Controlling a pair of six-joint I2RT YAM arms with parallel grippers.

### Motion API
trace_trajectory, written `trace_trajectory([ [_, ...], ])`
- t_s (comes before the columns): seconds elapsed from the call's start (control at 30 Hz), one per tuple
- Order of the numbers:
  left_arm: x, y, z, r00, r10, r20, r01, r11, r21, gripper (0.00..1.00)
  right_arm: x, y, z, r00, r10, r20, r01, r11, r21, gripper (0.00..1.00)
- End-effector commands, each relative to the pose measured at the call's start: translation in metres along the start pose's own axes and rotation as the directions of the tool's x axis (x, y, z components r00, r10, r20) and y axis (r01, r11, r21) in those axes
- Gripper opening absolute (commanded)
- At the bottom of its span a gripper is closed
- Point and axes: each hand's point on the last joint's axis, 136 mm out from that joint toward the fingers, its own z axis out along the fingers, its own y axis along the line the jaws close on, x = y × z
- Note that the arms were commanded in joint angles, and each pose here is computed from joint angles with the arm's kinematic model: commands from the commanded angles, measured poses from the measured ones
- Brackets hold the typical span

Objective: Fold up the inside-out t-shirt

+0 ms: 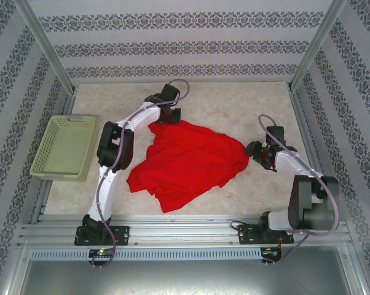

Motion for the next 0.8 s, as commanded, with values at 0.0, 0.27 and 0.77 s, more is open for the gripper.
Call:
trace_trajectory([
  [0.0, -0.019, -0.007, -0.027, 0.998, 0.003, 0.070, -0.005, 0.999, 0.037, 0.01, 0.004, 0.037, 0.006, 0.998, -0.062, -0.033, 0.058, 0.990, -0.126, 0.57],
  [0.27, -0.030, 0.004, -0.077, 0.991, 0.004, 0.134, -0.004, 1.000, -0.001, 0.00, -0.003, 0.039, -0.007, 0.990, -0.144, -0.004, 0.143, 0.989, -0.037, 0.05],
  [0.77, -0.020, 0.087, -0.342, 0.690, -0.165, 0.705, 0.196, 0.980, 0.037, 0.00, -0.037, 0.122, -0.214, 0.831, -0.301, 0.467, 0.428, 0.883, -0.193, 0.00],
])
